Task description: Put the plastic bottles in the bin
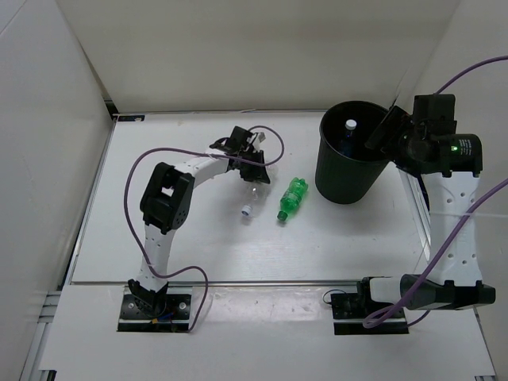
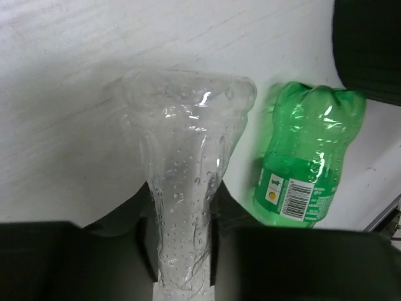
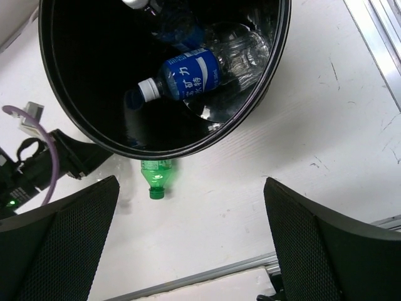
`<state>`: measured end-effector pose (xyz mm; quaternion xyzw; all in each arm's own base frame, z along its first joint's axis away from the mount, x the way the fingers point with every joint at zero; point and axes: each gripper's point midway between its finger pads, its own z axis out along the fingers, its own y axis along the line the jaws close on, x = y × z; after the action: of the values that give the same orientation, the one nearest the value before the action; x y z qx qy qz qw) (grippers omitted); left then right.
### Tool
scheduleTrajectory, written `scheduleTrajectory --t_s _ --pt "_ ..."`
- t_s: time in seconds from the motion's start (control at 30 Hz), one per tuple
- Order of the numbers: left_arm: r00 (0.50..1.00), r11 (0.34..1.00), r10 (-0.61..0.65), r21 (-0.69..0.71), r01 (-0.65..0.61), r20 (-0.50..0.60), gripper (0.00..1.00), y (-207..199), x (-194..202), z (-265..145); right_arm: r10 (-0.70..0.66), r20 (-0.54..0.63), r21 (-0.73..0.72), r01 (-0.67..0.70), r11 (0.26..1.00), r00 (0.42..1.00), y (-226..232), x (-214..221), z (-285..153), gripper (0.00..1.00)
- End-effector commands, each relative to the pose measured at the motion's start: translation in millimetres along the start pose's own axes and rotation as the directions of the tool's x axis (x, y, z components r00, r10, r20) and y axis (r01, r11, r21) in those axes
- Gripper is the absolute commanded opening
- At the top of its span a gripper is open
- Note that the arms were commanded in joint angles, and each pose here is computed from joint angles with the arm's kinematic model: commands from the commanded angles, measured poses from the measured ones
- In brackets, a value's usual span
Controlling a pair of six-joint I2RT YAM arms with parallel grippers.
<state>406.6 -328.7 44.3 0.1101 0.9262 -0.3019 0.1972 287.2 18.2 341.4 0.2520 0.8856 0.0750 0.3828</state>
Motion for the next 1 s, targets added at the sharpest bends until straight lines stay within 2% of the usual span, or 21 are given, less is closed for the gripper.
scheduleTrajectory --t_s 0.0,0.03,0.13,0.17,0.27,0.3,0.37,0.4,0.43,0.53,0.57,0.6,0.63,0.67,0.7,0.77,0.83,0.87,0.93,0.97 --pt "0.986 0.999 -0.009 0.053 0.0 0.168 0.15 -31.0 -68.3 -43.3 -0.012 0.032 0.004 0.012 1.0 0.999 -3.0 -3.6 -5.7 1.0" --pt "0.969 0.996 -0.02 0.086 -0.002 0.246 0.11 -48.0 -100.6 -64.3 -0.013 0.032 0.022 0.012 1.0 0.999 -6.5 -3.1 -5.8 1.0" --pt "0.921 0.991 -0.049 0.133 -0.003 0.387 0.12 -79.4 -154.1 -106.2 0.0 0.054 0.039 -0.002 0.999 0.999 -10.1 -5.8 -8.6 1.0" --pt "0.863 0.987 -0.023 0.149 -0.061 0.505 0.12 -107.4 -192.1 -147.4 -0.003 0.037 0.05 0.001 0.999 0.999 -12.6 -1.5 -6.5 1.0" --pt "0.74 0.972 0.037 0.148 -0.182 0.671 0.18 -147.5 -243.9 -208.5 0.019 0.056 0.063 -0.023 0.998 0.998 -16.8 -1.6 -13.5 1.0" --pt "0.64 0.954 0.052 0.151 -0.259 0.767 0.18 -174.7 -271.8 -249.3 0.031 0.07 0.065 -0.035 0.997 0.997 -18.0 -2.7 -16.5 1.0" --pt "0.54 0.924 0.018 0.192 -0.33 0.842 0.23 -205.7 -289.3 -284.1 0.04 0.086 0.086 -0.048 0.995 0.996 -23.1 -3.6 -19.7 1.0" --pt "0.52 0.91 -0.011 0.224 -0.349 0.854 0.23 -214.1 -291.3 -292.2 0.05 0.094 0.08 -0.058 0.995 0.994 -22.9 -3.9 -22.8 1.0" --pt "0.461 0.872 -0.08 0.286 -0.398 0.884 0.23 -231.1 -297.1 -312.0 0.051 0.113 0.091 -0.061 0.994 0.992 -24.9 -7.7 -24.9 1.0" --pt "0.464 0.826 -0.111 0.341 -0.449 0.879 0.25 -260.8 -284.1 -287.4 0.066 0.182 0.112 -0.088 0.99 0.981 -30.6 -20.5 -41.2 1.0" --pt "0.477 0.801 -0.115 0.365 -0.474 0.872 0.26 -282.2 -275.2 -275.8 0.069 0.204 0.111 -0.093 0.989 0.977 -30.7 -25.3 -45.8 1.0" --pt "0.464 0.776 -0.133 0.383 -0.501 0.876 0.26 -299.0 -273.2 -282.0 0.072 0.226 0.108 -0.098 0.989 0.972 -30.3 -30.2 -50.8 1.0" --pt "0.48 0.779 -0.135 0.392 -0.49 0.867 0.28 -299.2 -272.8 -253.4 0.083 0.264 0.078 -0.107 0.991 0.961 -25.9 -39.5 -63.0 1.0" --pt "0.49 0.762 -0.153 0.418 -0.495 0.858 0.28 -312.8 -264.8 -245.2 0.086 0.283 0.077 -0.112 0.991 0.955 -26.6 -43.5 -69.8 1.0" --pt "0.452 0.756 -0.19 0.424 -0.499 0.872 0.3 -318.5 -267.0 -249.0 0.092 0.303 0.061 -0.116 0.991 0.948 -24.5 -48.1 -76.7 1.0" --pt "0.463 0.763 -0.214 0.443 -0.47 0.86 0.28 -316.1 -265.9 -232.7 0.098 0.333 0.011 -0.108 0.994 0.938 -17.0 -55.6 -91.6 1.0" --pt "0.485 0.742 -0.238 0.48 -0.469 0.842 0.28 -327.7 -259.2 -221.2 0.101 0.37 -0.034 -0.096 0.995 0.924 -12.4 -61.9 -109.6 1.0" --pt "0.48 0.746 -0.243 0.478 -0.463 0.843 0.28 -326.6 -260.7 -221.5 0.094 0.384 -0.052 -0.08 0.995 0.919 -10.8 -62.8 -115.5 1.0" --pt "0.499 0.732 -0.246 0.496 -0.467 0.831 0.31 -341.5 -247.3 -210.6 0.081 0.382 -0.046 -0.068 0.997 0.921 -14.0 -58.7 -116.6 1.0" --pt "0.512 0.74 -0.239 0.495 -0.454 0.825 0.32 -336.7 -246.8 -195.5 0.073 0.386 -0.045 -0.06 0.997 0.92 -16.0 -56.5 -119.3 1.0"
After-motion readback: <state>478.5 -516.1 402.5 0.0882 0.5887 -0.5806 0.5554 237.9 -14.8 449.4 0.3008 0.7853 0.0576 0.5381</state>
